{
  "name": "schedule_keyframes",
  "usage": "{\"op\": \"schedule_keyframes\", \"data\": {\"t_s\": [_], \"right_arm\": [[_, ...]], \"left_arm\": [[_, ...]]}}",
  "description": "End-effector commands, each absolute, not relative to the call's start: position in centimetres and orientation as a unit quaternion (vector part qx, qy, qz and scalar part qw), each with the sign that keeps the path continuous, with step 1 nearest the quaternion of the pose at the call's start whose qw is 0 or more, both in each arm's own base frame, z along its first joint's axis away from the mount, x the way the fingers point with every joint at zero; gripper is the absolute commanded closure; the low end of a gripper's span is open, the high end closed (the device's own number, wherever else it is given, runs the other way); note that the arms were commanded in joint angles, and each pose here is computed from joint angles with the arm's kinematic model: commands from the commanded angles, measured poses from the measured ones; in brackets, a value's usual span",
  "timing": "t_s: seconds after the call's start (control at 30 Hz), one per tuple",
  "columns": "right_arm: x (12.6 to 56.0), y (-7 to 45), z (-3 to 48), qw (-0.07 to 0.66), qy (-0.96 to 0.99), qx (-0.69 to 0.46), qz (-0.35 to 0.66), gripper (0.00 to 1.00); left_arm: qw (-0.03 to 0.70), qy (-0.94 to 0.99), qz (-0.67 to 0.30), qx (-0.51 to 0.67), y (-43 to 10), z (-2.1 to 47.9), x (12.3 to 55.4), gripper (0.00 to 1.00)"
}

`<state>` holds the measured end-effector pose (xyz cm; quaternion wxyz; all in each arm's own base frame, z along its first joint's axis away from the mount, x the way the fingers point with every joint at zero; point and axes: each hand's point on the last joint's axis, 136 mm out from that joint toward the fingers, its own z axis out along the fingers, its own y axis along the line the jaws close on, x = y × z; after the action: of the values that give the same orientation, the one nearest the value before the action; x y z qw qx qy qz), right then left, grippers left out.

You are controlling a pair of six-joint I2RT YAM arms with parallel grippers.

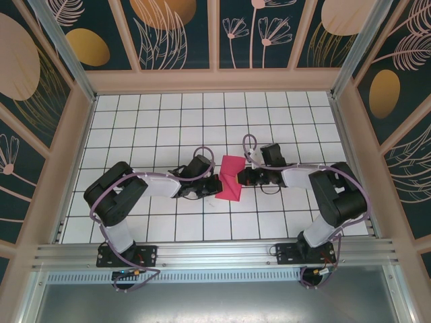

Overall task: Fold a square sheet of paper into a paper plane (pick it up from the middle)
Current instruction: Fold the triangle a second time at the center of the table.

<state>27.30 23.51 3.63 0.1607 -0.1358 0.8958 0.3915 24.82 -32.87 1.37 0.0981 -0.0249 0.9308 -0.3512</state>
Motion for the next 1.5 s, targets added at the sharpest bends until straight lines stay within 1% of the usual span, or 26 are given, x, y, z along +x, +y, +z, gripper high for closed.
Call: {"op": "schedule_keyframes", "data": {"t_s": [0.0,0.53,0.83,1.3,1.47], "right_arm": [[27.8,23.8,3.8,0.159,0.891,-0.160,0.394,0.93],[27.9,23.9,2.8,0.143,0.891,-0.170,0.397,0.92],[28.3,23.4,1.9,0.143,0.897,-0.160,0.385,0.92],[29.2,23.2,2.9,0.157,0.899,-0.171,0.372,0.91],[28.9,23.1,2.0,0.146,0.903,-0.167,0.368,0.90]], "left_arm": [[0.074,0.948,-0.310,-0.028,-31.5,-1.3,23.8,1.00],[0.076,0.947,-0.311,-0.028,-31.7,-0.9,24.1,0.98],[0.076,0.947,-0.310,-0.025,-31.9,-0.9,24.2,0.98],[0.076,0.951,-0.298,-0.025,-31.4,-1.2,24.1,0.99],[0.075,0.951,-0.299,-0.025,-31.5,-1.2,24.1,0.99]]}}
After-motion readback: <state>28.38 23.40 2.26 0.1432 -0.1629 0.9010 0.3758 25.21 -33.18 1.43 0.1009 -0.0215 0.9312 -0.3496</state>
